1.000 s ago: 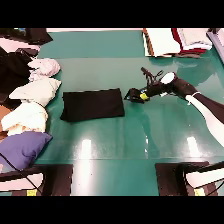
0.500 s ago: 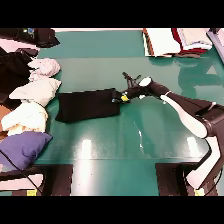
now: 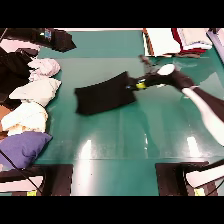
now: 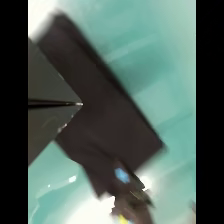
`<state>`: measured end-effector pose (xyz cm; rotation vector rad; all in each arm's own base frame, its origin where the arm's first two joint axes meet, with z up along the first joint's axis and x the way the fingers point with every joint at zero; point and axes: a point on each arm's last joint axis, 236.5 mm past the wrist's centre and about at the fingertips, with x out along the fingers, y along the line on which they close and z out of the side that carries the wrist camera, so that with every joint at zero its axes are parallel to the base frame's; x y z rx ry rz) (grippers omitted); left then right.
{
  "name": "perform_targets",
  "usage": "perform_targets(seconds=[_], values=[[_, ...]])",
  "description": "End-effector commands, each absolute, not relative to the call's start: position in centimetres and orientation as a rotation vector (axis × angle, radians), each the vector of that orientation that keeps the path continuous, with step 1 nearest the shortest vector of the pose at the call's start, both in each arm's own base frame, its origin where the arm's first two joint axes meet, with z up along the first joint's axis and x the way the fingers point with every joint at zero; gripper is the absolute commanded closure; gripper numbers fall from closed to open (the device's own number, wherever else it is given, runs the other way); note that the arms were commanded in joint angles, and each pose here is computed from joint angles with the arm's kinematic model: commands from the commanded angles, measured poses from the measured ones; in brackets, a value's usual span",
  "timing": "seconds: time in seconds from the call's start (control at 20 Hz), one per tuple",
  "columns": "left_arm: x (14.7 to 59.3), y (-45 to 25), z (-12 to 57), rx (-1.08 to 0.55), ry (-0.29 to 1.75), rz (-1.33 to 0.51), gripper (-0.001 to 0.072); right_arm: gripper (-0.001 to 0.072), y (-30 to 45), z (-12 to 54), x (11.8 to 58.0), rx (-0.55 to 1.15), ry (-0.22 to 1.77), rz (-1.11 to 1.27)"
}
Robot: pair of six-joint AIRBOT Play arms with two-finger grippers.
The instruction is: Fold the shirts.
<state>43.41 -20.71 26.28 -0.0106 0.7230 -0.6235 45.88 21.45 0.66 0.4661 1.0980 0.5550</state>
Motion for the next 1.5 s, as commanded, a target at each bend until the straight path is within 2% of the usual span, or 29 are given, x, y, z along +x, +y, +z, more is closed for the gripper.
perform_targets(seconds=[0.0,0.2,0.4,0.6,0.9,0.95,1.0,1.05,1.1,1.15,1.25,1.35,1.45], values=[[42.5,-22.6,26.2,0.005,0.727,-0.665,0.0683,0.0694,7.5,2.9,44.9,0.456,1.001,0.293],[42.4,-22.7,26.3,-0.02,0.733,-0.659,0.0683,0.0694,-11.0,5.9,40.3,0.546,0.844,-0.109],[42.4,-22.7,26.3,-0.047,0.742,-0.649,0.0683,0.0694,-23.5,6.9,33.0,0.637,0.731,-0.422],[42.4,-22.7,26.3,-0.047,0.743,-0.649,0.0683,0.0694,-28.5,4.9,27.4,0.74,0.705,-0.597],[42.4,-22.7,26.2,-0.045,0.745,-0.65,0.0682,0.0693,-28.5,3.5,25.6,0.739,0.772,-0.617],[42.4,-22.7,26.2,-0.045,0.745,-0.65,0.0682,0.0656,-28.0,3.2,25.3,0.741,0.801,-0.606],[42.4,-22.7,26.2,-0.041,0.744,-0.65,0.0682,0.0451,-28.0,2.7,24.5,0.712,0.848,-0.614],[42.4,-22.7,26.2,-0.036,0.743,-0.652,0.0682,0.0293,-28.4,2.4,23.1,0.654,0.916,-0.635],[42.4,-22.7,26.2,-0.036,0.743,-0.652,0.0682,0.0261,-28.8,2.5,21.2,0.588,1.002,-0.66],[42.3,-22.6,26.2,-0.024,0.742,-0.657,0.0682,0.0261,-29.4,3.0,19.5,0.529,1.071,-0.687],[42.3,-22.6,26.1,-0.011,0.741,-0.662,0.0682,0.0261,-30.3,5.4,18.6,0.505,1.082,-0.717],[42.3,-22.7,26.1,-0.012,0.741,-0.663,0.0681,0.0261,-29.3,8.8,22.3,0.567,0.934,-0.643],[42.3,-22.7,26.1,-0.013,0.74,-0.664,0.0681,0.0263,-25.4,12.8,27.8,0.641,0.759,-0.468]])
